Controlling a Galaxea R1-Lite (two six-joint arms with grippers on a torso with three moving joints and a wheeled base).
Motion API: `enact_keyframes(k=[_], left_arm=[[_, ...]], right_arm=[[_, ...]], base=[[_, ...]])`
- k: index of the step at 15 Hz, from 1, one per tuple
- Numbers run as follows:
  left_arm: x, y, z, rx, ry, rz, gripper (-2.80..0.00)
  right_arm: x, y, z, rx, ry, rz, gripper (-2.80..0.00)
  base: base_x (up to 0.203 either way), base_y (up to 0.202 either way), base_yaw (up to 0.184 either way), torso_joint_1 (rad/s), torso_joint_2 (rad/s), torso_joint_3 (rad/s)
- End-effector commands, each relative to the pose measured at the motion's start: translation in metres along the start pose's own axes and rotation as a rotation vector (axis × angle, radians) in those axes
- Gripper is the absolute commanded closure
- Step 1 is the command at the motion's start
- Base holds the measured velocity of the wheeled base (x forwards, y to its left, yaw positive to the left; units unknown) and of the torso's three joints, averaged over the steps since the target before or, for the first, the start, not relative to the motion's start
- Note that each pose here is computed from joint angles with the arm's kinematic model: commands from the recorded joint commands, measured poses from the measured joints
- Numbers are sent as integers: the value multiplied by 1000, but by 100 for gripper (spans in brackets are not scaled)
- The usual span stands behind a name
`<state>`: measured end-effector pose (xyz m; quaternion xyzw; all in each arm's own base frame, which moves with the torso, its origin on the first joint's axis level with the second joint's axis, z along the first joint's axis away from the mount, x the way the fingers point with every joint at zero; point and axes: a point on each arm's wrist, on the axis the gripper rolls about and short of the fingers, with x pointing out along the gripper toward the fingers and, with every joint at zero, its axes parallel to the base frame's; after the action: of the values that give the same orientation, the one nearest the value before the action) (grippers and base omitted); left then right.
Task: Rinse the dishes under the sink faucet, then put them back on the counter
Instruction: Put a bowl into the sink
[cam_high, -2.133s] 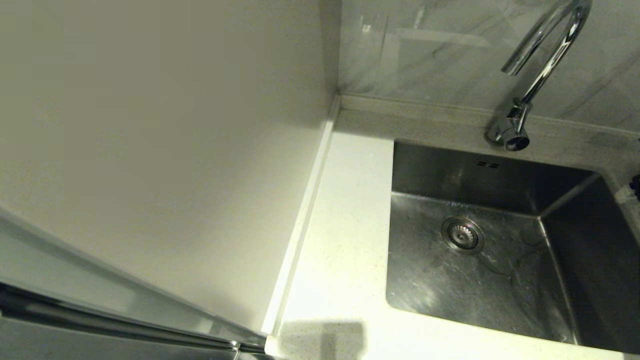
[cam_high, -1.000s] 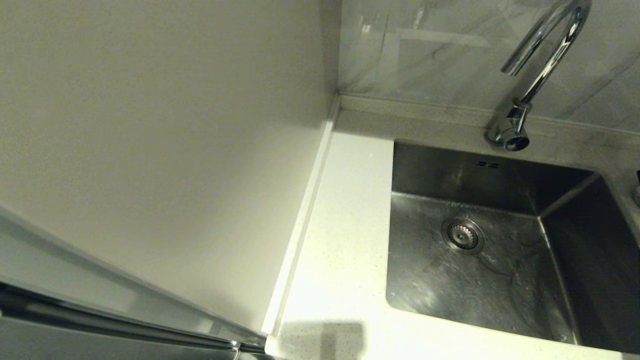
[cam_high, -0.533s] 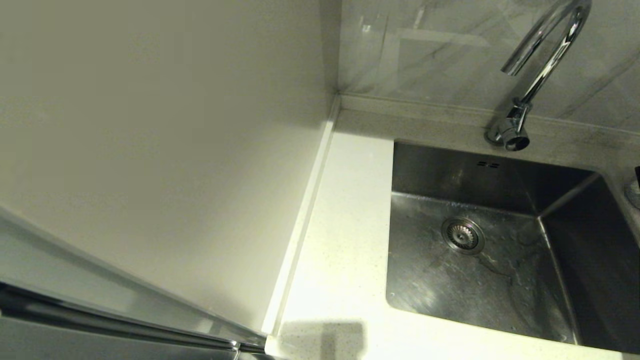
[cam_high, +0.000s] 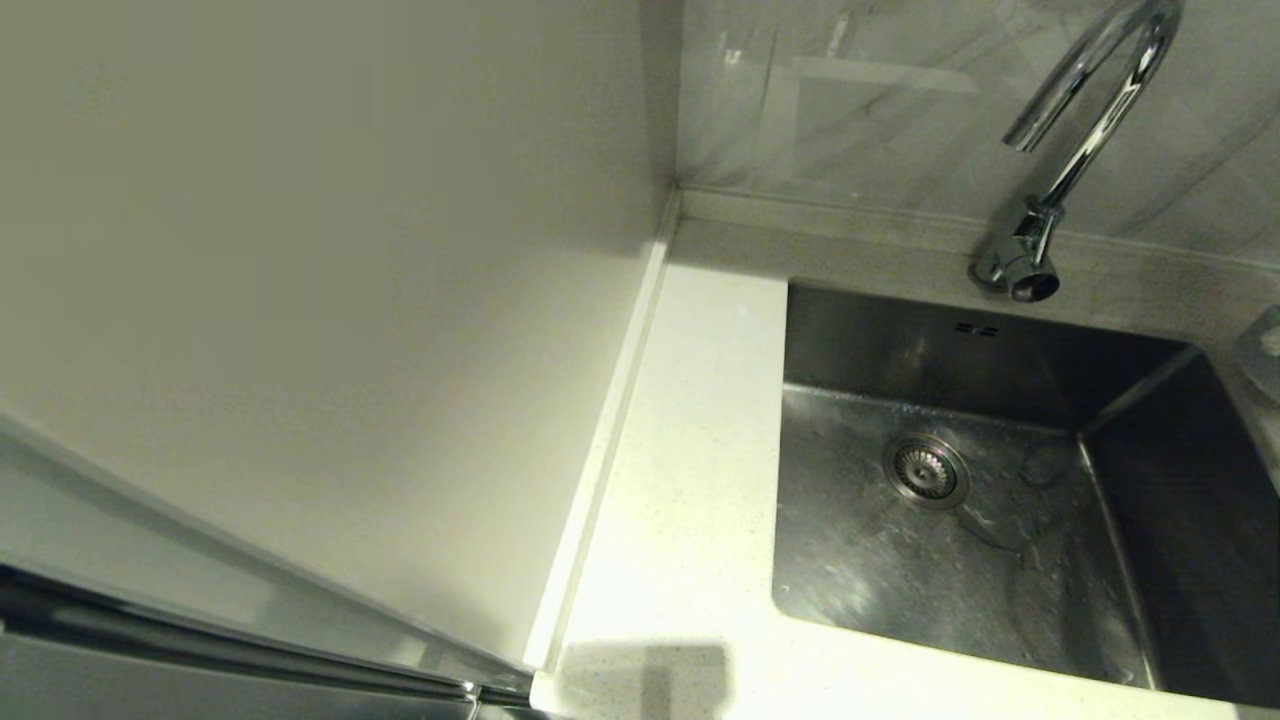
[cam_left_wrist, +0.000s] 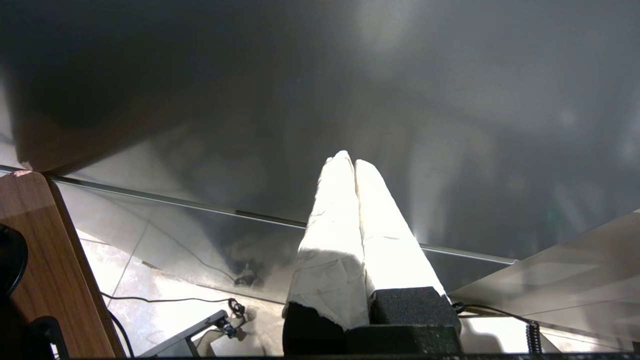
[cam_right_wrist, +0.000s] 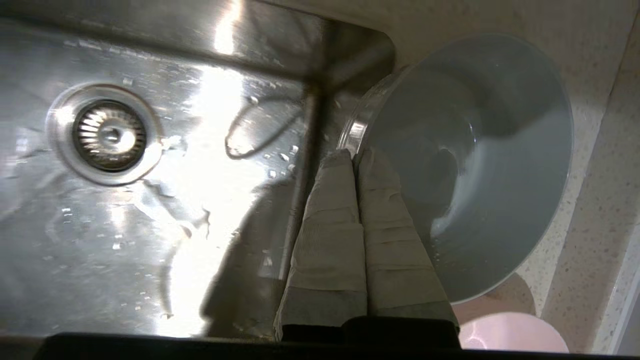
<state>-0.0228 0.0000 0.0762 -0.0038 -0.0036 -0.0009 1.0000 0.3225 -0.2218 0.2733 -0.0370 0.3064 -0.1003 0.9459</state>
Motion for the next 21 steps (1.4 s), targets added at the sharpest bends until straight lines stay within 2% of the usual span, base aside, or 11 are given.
enact_keyframes(k=[1, 5, 7, 10, 12, 15, 18, 21], left_arm=[[0, 0, -1, 0, 3, 2, 0], [0, 0, -1, 0, 3, 0, 0], [0, 0, -1, 0, 3, 0, 0], [0, 0, -1, 0, 3, 0, 0], [0, 0, -1, 0, 3, 0, 0], [0, 0, -1, 0, 3, 0, 0], [0, 0, -1, 0, 3, 1, 0], [0, 0, 0, 0, 1, 0, 0]], right_arm=[[-28, 8, 5, -14, -44, 23, 0], [-65, 27, -7, -41, -28, 113, 0], [-82, 39, -23, -59, 20, 168, 0], [-85, 57, -52, -99, 111, 240, 0], [-79, 70, -69, -166, 162, 301, 0], [-66, 83, -75, -281, 180, 375, 0], [-49, 96, -76, -357, 172, 443, 0], [-11, 104, -84, -410, 107, 440, 0]], base=[[0, 0, 0, 0, 0, 0], [0, 0, 0, 0, 0, 0], [0, 0, 0, 0, 0, 0], [0, 0, 0, 0, 0, 0], [0, 0, 0, 0, 0, 0], [0, 0, 0, 0, 0, 0], [0, 0, 0, 0, 0, 0], [0, 0, 0, 0, 0, 0]])
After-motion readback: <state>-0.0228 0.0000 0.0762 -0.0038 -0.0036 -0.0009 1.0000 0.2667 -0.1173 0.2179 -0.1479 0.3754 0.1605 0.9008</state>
